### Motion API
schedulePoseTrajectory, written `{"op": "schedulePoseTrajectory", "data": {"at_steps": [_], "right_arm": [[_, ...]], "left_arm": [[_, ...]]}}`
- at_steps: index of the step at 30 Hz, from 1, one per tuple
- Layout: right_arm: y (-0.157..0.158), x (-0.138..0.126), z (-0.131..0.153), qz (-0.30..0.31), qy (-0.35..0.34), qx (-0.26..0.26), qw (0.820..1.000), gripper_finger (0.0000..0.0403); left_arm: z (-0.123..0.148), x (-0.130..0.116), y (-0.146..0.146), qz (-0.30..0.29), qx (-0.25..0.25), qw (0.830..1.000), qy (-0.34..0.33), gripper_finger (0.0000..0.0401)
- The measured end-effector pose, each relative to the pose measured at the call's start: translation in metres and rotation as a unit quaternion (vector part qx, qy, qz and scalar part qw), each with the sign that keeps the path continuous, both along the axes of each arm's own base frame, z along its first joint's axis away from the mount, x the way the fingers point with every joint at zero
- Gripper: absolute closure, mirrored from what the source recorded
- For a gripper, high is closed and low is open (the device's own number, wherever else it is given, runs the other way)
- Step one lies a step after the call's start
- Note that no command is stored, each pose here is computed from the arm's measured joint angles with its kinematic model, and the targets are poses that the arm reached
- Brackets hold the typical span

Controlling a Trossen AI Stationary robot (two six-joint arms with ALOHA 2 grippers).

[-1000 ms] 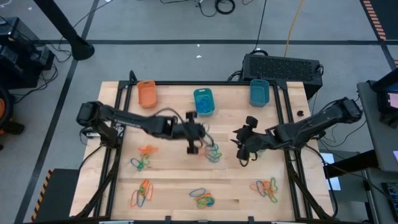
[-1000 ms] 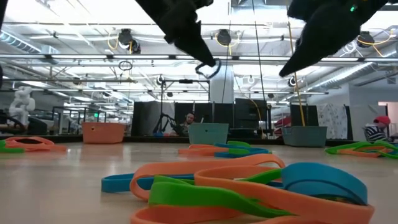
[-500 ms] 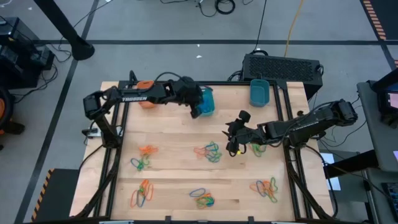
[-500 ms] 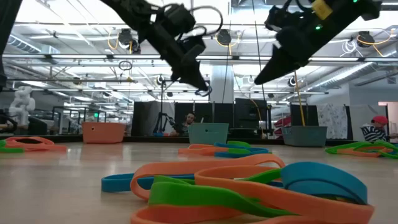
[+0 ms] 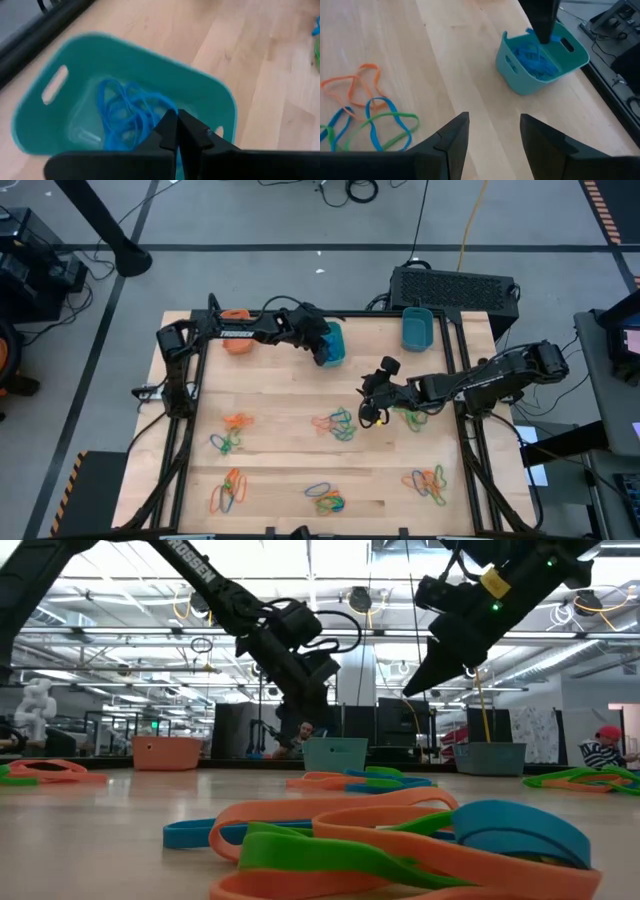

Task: Sort rubber bands into baskets
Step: Put the blue rubber band into the light blue bin

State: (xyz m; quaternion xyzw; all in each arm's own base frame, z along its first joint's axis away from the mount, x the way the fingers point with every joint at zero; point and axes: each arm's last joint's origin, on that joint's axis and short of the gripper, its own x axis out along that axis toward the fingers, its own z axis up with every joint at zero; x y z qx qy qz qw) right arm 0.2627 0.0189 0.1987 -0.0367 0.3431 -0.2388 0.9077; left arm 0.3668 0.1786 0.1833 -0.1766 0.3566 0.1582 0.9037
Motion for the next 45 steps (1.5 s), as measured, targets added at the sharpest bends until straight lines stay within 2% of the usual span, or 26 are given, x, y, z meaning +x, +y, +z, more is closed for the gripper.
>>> {"op": "schedulePoseTrajectory", "data": {"at_steps": [7,12,15,19,25,30,32,34,37,39,42,45], "right_arm": [[0.0,0.001,0.001,0.004,-0.001,-0.005,1.0,0.0234],[0.0,0.0,0.0,0.004,0.0,-0.005,1.0,0.0234],[0.0,0.0,0.0,0.004,0.0,-0.005,1.0,0.0234],[0.0,0.0,0.0,0.004,0.0,-0.005,1.0,0.0234],[0.0,0.0,0.0,0.005,0.002,-0.006,1.0,0.0234],[0.001,0.0,0.0,0.014,0.006,0.002,1.0,0.0234],[0.003,0.001,-0.001,0.045,0.009,0.033,0.998,0.0234],[0.007,0.002,-0.002,0.098,0.013,0.087,0.991,0.0234],[0.016,0.002,-0.002,0.18,0.018,0.175,0.968,0.0234],[0.023,0.002,-0.001,0.208,0.016,0.21,0.955,0.0234],[0.032,0.001,-0.001,0.217,0.014,0.226,0.95,0.0234],[0.039,0.0,0.0,0.223,0.01,0.233,0.947,0.0234]], "left_arm": [[0.001,0.0,0.001,0.001,0.008,1.0,-0.002,0.034],[0.001,-0.001,0.003,0.018,0.036,0.999,0.011,0.0308],[0.0,-0.002,0.003,0.032,0.024,0.999,0.014,0.0293],[0.005,-0.004,0.001,0.033,0.013,0.999,0.011,0.0286],[0.031,-0.017,-0.012,0.011,-0.012,1.0,0.018,0.0285],[0.047,-0.029,-0.053,-0.05,-0.036,0.994,0.088,0.0285],[0.051,-0.031,-0.074,-0.077,-0.041,0.99,0.109,0.0285],[0.051,-0.034,-0.098,-0.109,-0.045,0.984,0.131,0.0285],[0.049,-0.035,-0.142,-0.176,-0.036,0.975,0.134,0.0285],[0.045,-0.032,-0.173,-0.21,-0.035,0.969,0.121,0.0285],[0.036,-0.031,-0.219,-0.245,-0.041,0.963,0.103,0.0285],[0.026,-0.026,-0.261,-0.257,-0.022,0.962,0.089,0.0285]]}}
